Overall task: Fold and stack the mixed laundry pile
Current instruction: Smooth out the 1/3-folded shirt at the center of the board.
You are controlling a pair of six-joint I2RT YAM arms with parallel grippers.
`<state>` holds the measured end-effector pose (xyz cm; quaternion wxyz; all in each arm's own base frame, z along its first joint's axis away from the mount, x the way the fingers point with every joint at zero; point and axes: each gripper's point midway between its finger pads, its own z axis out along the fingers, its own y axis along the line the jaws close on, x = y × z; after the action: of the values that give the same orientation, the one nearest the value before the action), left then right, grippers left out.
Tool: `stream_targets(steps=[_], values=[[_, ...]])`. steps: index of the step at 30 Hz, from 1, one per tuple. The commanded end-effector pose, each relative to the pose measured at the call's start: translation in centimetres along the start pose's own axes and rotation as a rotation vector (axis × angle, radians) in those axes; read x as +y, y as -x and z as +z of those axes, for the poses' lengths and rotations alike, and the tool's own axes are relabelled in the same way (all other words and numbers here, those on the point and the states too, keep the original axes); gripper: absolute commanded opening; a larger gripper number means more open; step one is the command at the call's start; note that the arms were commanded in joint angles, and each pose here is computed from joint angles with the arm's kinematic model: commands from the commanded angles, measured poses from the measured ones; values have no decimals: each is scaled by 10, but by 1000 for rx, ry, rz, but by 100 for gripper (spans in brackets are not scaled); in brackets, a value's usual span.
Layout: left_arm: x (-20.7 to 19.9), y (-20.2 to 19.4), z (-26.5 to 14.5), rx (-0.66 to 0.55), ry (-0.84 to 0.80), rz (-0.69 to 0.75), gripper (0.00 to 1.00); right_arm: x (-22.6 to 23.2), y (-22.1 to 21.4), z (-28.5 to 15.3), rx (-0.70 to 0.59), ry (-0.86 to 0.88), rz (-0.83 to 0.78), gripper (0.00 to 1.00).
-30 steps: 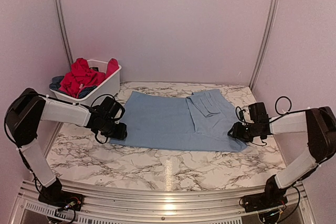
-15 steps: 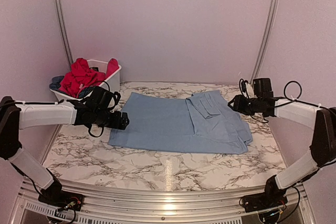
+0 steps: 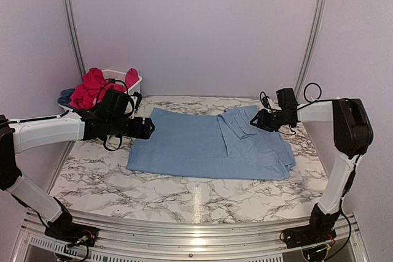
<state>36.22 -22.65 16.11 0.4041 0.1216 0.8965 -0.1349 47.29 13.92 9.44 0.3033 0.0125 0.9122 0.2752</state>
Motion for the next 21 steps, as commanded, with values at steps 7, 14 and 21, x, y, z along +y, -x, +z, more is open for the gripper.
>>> stream_targets(steps=[7, 14, 21], values=[[-6, 13, -13, -44, -14, 9, 96, -8, 1, 28, 38, -8, 10, 33], [-6, 9, -12, -38, -18, 7, 96, -28, -5, 41, 62, -78, 4, 33], [-10, 4, -11, -29, -28, 3, 96, -42, -7, 46, 69, -141, -17, 36]])
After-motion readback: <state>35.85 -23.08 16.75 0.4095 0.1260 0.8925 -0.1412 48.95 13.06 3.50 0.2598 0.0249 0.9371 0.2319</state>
